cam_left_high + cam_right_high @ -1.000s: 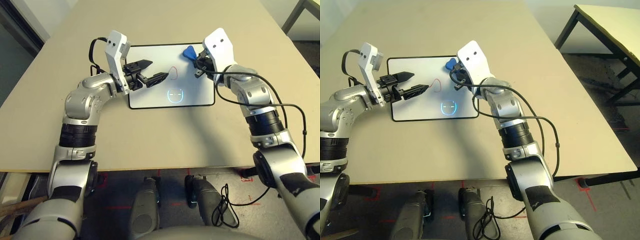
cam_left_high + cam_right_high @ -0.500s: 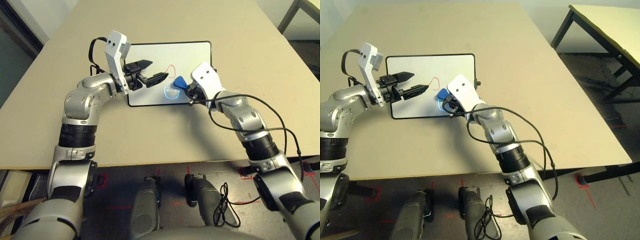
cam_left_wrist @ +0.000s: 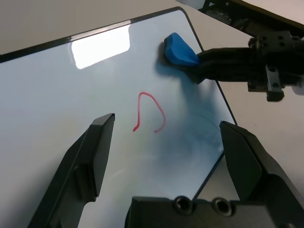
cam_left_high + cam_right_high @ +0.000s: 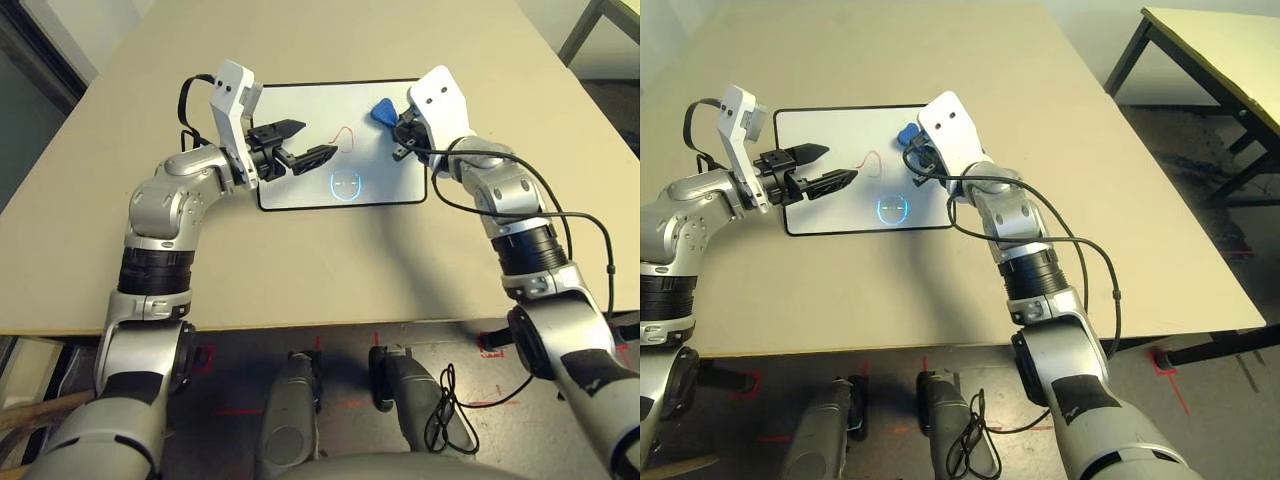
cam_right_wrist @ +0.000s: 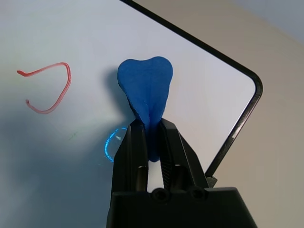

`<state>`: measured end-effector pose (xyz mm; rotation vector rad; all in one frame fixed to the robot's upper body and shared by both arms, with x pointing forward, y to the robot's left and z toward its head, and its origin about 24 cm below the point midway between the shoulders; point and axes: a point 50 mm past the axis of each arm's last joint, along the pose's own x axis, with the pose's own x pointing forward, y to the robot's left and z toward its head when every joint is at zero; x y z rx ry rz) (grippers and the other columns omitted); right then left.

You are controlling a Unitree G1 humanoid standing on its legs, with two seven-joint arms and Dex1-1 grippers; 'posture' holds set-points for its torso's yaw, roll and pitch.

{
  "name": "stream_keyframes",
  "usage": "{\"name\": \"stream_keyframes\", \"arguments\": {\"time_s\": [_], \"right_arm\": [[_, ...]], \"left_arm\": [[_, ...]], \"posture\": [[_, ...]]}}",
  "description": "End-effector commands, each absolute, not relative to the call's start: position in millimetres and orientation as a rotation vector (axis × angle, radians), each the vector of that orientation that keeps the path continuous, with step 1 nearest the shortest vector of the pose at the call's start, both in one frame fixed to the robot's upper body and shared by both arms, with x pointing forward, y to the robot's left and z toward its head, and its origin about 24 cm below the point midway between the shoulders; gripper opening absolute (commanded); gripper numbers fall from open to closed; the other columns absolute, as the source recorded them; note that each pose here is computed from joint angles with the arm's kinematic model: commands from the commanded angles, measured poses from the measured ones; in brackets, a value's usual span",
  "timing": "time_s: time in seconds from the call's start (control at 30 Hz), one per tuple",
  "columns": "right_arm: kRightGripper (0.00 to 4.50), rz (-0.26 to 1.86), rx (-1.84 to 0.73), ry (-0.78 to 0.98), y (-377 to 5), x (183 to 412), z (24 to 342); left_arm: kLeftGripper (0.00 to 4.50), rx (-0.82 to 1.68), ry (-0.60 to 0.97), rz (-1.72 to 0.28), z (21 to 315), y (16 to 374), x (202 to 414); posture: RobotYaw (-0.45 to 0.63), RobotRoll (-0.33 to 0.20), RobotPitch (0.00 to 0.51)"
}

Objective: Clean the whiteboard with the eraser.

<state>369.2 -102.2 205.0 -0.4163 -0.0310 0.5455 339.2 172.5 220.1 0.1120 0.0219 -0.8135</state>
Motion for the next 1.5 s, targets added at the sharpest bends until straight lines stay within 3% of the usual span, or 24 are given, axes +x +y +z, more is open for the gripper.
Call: {"name": "stream_keyframes", "arguments": {"time_s": [0.03, 0.33, 0.77, 0.93, 1.23, 1.37, 1.5], "right_arm": [[0.25, 0.605, -0.422, 0.112, -91.7, 359.1, 166.1], [0.25, 0.688, -0.422, 0.112, -70.9, 348.8, 162.8], [0.24, 0.598, -0.415, -0.067, -72.3, 385.5, 228.6], [0.24, 0.626, -0.417, -0.036, -66.3, 383.5, 214.7], [0.24, 0.794, -0.445, 0.094, -46.0, 344.6, 158.9], [0.24, 0.814, -0.461, 0.116, -45.6, 339.5, 154.4], [0.23, 0.769, -0.479, 0.083, -51.7, 350.4, 169.8]], "left_arm": [[4.5, 0.117, 0.026, -0.824, 219.3, 170.9, 336.9], [4.5, 0.12, 0.029, -0.825, 219.1, 171.1, 336.7], [4.5, 0.133, 0.067, -0.814, 211.5, 179.1, 330.2], [4.5, 0.127, 0.07, -0.814, 210.3, 178.2, 328.4], [4.5, 0.125, 0.069, -0.807, 212.0, 179.6, 328.2], [4.5, 0.124, 0.071, -0.808, 212.0, 179.6, 328.5], [4.5, 0.125, 0.072, -0.811, 212.3, 178.9, 328.9]], "posture": [[0.05, 0.0, 0.241], [0.06, 0.0, 0.234], [0.07, 0.0, 0.231], [0.07, 0.0, 0.234], [0.08, 0.0, 0.241], [0.07, 0.0, 0.242], [0.07, 0.0, 0.241]]}}
